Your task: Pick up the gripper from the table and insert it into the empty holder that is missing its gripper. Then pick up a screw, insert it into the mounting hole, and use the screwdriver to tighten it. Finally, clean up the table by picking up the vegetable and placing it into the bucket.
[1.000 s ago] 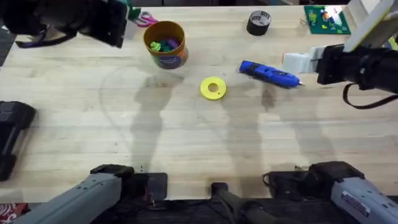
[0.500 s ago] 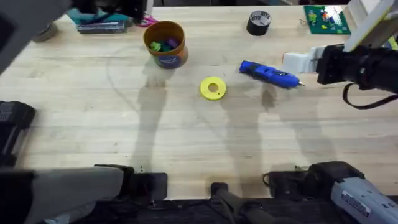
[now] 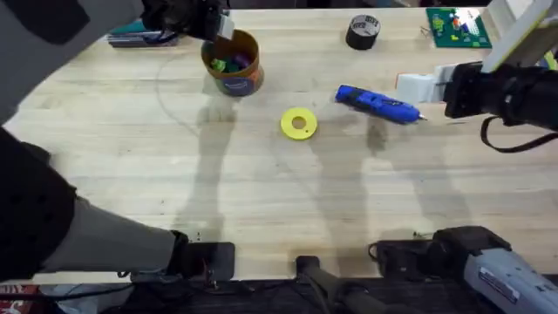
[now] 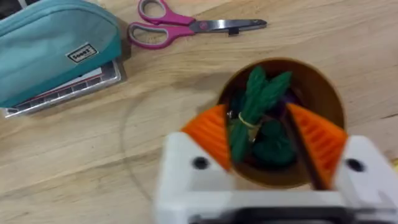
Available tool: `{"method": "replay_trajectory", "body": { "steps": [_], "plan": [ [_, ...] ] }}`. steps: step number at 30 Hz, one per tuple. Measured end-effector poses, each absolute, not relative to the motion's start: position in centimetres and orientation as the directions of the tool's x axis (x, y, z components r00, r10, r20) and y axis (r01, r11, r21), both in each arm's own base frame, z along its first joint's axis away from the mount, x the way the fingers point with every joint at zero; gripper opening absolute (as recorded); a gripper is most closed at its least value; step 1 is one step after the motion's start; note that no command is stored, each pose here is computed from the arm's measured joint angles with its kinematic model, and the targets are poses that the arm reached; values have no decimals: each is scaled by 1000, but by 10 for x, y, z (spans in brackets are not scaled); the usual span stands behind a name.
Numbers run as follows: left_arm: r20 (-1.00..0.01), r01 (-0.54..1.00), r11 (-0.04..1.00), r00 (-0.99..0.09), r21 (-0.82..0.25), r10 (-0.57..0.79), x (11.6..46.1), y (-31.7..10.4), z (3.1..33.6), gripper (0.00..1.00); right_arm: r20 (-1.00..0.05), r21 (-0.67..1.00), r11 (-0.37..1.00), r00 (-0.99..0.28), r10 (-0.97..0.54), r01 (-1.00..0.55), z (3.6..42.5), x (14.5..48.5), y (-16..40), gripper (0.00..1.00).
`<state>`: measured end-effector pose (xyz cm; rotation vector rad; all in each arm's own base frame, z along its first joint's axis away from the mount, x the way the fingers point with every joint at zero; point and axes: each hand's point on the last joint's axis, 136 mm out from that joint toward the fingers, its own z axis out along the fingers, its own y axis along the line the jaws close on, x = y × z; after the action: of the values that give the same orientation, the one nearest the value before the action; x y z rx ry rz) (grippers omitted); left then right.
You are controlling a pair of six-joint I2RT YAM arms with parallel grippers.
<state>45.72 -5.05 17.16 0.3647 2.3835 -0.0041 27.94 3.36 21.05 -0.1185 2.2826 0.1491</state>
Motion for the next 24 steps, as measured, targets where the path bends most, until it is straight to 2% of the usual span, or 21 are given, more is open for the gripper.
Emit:
{"method": "replay_trajectory", "body": {
  "steps": [3,4,8,12,18,24],
  "plan": [
    [-660,262,960,-705,98,259,457,-51,172,898,-755,69,989,-655,-37,-135,211,279,34,996],
    [-661,259,961,-706,95,255,457,-51,172,965,-755,69,989,-655,-36,-134,210,279,34,997],
    [-668,256,962,-700,95,252,456,-50,177,985,-753,69,989,-657,-37,-134,210,279,34,996],
    [-689,253,962,-680,100,251,445,-49,199,986,-752,69,989,-659,-37,-134,210,279,34,996],
    [-690,253,962,-679,100,250,381,-43,250,986,-750,69,989,-660,-37,-134,209,278,34,996],
    [-587,265,961,-767,77,259,302,-36,255,986,-750,69,989,-661,-37,-134,209,278,34,997]
  ]
}}
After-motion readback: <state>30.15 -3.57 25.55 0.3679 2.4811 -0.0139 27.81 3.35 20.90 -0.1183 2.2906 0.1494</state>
